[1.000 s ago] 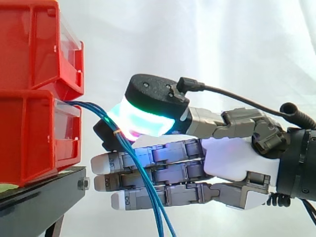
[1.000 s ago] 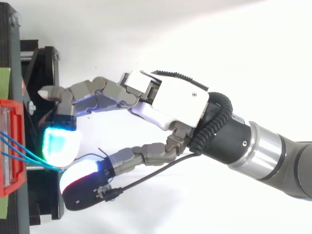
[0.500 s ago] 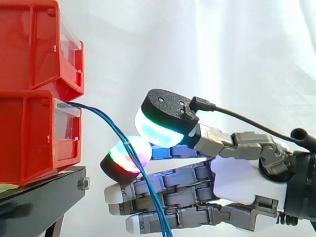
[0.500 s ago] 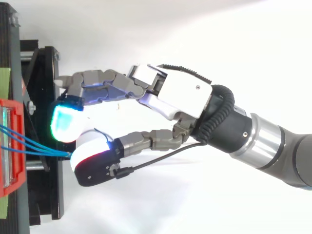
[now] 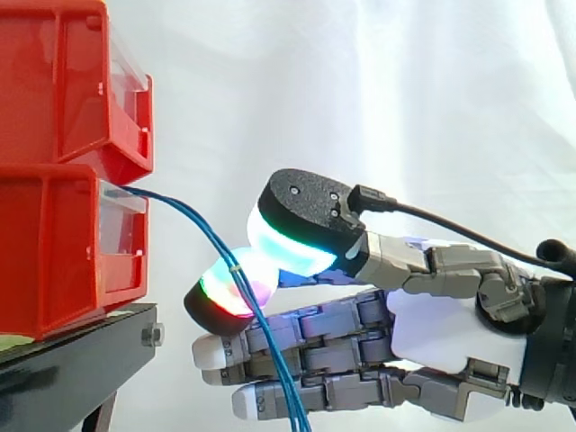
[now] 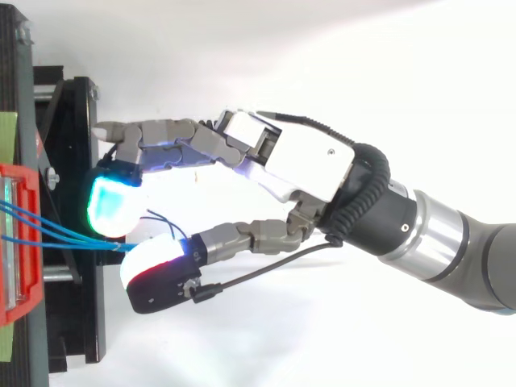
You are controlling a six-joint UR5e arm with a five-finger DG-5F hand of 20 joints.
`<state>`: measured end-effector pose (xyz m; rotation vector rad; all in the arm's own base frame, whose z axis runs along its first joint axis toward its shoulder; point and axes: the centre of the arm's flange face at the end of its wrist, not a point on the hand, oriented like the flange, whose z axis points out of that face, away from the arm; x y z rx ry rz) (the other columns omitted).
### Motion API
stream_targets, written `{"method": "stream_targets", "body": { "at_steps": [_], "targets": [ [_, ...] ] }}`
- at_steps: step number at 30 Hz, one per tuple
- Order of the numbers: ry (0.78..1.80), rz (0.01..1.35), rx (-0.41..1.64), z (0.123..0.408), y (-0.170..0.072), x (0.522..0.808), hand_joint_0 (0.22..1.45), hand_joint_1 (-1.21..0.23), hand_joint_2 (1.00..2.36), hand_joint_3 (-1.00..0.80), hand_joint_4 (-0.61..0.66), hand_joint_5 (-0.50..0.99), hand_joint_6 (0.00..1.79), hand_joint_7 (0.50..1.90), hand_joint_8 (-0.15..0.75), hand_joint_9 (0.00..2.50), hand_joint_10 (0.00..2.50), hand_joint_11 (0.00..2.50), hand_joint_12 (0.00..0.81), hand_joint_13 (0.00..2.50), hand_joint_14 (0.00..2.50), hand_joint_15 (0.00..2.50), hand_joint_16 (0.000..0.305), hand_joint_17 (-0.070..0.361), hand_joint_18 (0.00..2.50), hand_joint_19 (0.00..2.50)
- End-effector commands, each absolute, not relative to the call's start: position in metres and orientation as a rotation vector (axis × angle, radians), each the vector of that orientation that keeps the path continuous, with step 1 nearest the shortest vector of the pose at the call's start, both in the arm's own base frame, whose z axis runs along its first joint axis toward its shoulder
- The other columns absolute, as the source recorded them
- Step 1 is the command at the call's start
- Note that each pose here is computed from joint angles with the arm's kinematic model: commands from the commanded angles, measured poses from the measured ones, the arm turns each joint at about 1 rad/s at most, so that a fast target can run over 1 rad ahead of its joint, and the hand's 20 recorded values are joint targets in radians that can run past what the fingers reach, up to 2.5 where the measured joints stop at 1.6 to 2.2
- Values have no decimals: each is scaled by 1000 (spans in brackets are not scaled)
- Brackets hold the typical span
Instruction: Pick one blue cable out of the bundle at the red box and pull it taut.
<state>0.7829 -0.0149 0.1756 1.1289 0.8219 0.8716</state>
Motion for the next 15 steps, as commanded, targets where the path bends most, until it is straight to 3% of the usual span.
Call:
{"method": "stream_targets", "body": {
  "at_steps": [1,15],
  "targets": [
    [844,837,1101,169,-11,784,520,-773,1000,-500,262,-113,502,1208,353,583,12,500,432,320,3,87,59,132,361,181],
    [840,801,1026,152,-6,791,524,-771,1000,-500,262,-112,502,1205,353,589,15,511,431,328,3,92,58,131,370,198]
  ]
}}
